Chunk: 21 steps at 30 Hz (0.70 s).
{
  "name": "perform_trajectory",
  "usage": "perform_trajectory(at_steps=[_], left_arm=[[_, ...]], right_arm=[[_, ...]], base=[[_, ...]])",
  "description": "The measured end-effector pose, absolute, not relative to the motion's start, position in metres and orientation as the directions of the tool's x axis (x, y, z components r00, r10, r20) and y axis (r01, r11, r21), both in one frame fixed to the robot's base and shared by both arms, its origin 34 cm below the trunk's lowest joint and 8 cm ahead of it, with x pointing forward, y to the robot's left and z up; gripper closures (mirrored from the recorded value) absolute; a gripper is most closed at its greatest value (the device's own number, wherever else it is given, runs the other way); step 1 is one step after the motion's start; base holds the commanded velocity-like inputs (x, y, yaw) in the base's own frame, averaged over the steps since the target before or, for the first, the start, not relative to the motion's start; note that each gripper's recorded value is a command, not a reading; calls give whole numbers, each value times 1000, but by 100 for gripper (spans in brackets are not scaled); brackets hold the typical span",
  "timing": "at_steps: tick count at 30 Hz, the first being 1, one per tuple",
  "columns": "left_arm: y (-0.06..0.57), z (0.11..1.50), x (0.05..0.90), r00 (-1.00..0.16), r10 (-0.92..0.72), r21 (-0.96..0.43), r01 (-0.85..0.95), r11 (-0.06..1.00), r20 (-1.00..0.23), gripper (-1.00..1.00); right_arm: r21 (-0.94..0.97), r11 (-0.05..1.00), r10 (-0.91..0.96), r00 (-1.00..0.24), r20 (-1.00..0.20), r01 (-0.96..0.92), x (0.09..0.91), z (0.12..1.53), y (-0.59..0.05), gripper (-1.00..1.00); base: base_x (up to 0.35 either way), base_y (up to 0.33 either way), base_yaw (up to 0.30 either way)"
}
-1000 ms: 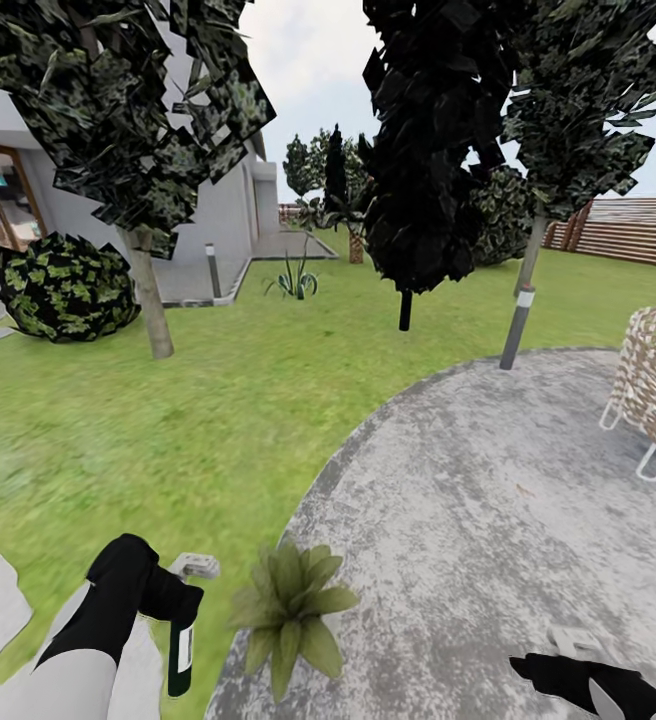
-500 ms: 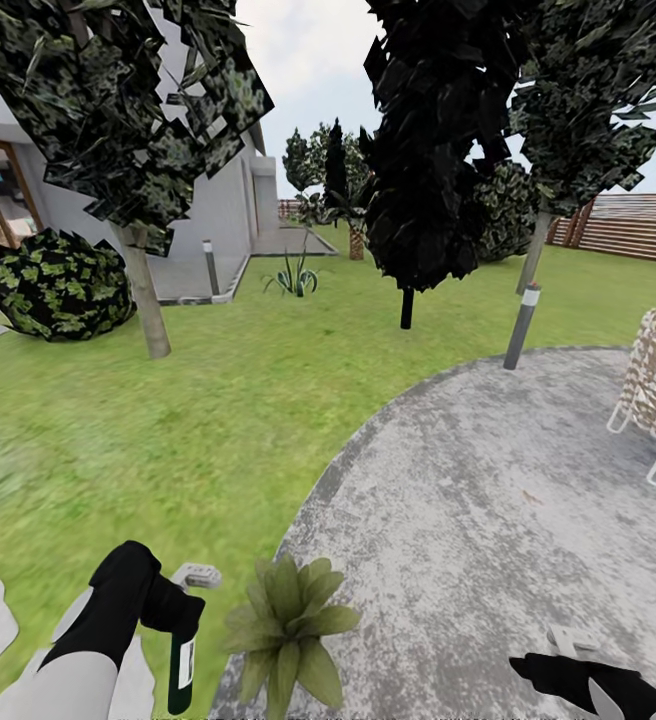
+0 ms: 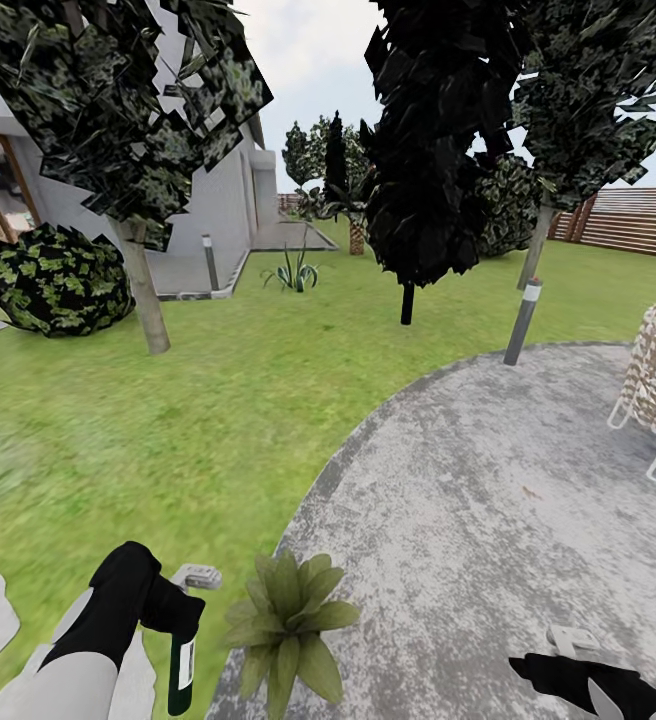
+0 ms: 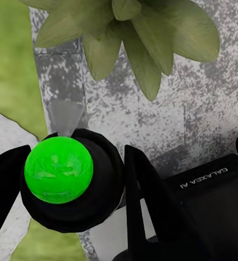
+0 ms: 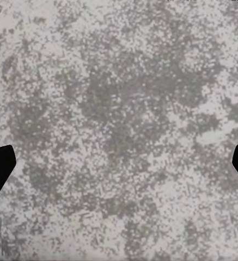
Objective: Pick up the pesticide atomizer in the garden and spray insectifuge to fully cover both potted plants in the garden.
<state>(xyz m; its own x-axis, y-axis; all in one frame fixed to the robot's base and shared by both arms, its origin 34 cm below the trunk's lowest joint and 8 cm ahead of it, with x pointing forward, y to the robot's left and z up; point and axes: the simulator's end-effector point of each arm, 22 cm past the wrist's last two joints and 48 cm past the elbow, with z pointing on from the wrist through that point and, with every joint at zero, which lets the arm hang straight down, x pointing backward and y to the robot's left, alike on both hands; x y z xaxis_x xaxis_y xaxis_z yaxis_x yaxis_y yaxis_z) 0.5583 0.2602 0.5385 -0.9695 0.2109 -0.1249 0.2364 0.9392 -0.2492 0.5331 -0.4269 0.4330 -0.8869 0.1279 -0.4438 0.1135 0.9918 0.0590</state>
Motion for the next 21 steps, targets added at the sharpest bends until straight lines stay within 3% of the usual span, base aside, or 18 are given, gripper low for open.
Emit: perform_trajectory(at_steps=[21], left_arm=[[272,531,554,-973,204,-240,224,945,-104,100]], right_arm=[[56,992,127,-896,-427,114,528,426,-427,-100]], base=[[0,0,0]])
